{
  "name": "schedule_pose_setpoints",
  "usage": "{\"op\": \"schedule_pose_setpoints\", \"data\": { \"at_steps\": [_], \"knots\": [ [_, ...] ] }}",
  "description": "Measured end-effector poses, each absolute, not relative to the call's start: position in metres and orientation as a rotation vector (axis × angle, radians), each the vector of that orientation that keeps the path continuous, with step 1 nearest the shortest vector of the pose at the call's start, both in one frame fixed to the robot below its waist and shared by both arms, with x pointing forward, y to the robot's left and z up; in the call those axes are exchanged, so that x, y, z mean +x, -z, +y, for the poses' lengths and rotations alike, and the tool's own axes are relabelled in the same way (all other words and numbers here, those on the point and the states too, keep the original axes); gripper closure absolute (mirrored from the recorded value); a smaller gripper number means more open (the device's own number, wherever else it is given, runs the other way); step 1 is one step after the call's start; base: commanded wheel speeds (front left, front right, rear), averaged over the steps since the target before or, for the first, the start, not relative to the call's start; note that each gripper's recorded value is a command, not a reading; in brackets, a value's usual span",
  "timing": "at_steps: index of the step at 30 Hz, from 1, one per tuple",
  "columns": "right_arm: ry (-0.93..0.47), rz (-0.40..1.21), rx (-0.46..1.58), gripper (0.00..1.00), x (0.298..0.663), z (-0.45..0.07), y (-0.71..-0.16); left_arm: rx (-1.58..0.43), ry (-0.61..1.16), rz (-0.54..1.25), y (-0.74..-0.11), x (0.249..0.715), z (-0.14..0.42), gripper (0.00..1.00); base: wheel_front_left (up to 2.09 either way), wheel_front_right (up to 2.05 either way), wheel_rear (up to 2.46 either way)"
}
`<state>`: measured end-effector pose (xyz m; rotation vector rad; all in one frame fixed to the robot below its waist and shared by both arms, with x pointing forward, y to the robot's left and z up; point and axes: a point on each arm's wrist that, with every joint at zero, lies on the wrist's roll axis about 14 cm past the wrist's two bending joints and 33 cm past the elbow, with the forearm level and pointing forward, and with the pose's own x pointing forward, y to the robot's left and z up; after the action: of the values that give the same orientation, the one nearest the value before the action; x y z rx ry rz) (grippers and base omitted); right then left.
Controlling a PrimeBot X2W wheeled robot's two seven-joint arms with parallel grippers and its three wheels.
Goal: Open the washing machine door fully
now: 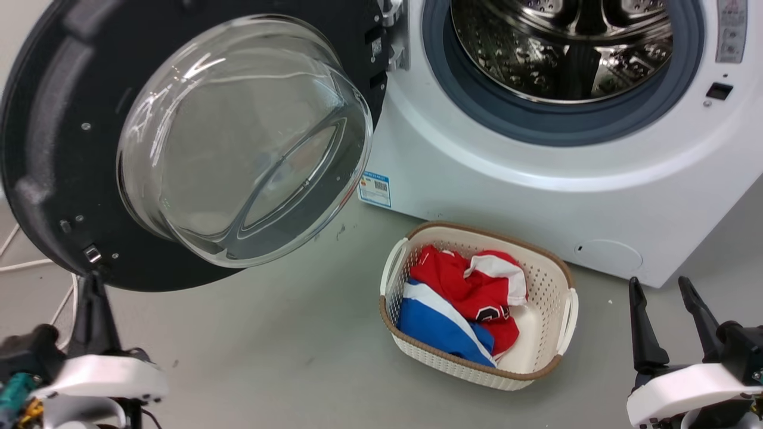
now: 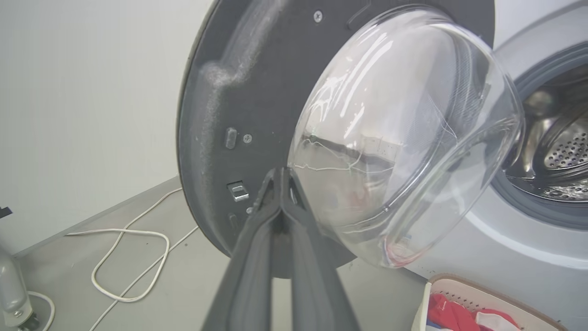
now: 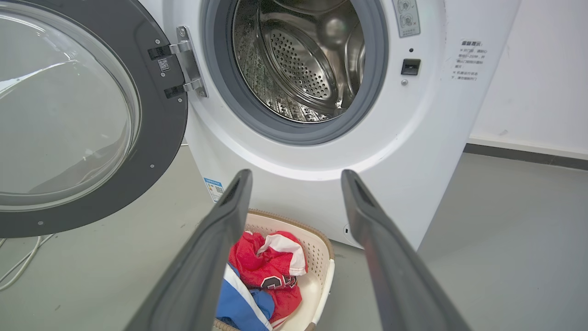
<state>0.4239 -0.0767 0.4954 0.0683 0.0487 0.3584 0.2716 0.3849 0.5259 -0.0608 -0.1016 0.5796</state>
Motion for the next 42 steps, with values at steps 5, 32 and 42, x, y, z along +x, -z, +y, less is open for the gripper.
{"op": "schedule_pose_setpoints", "data": {
  "at_steps": [5, 32, 42],
  "knots": [
    [-0.361, 0.029, 0.072, 0.0, 0.417, -0.077, -0.504, -0.077, -0.508, -0.117, -0.532, 0.269, 0.355, 1.0, 0.0, 0.0, 0.0],
    [-0.176, 0.019, 0.067, 0.0, 0.377, -0.145, -0.508, -0.126, 0.033, -0.034, -0.507, 0.36, 0.194, 0.0, 0.0, 0.0, 0.0],
    [-0.093, 0.008, 0.065, 0.0, 0.359, -0.171, -0.509, -0.11, 0.113, -0.02, -0.499, 0.376, 0.167, 0.0, 0.0, 0.0, 0.0]
  ]
}}
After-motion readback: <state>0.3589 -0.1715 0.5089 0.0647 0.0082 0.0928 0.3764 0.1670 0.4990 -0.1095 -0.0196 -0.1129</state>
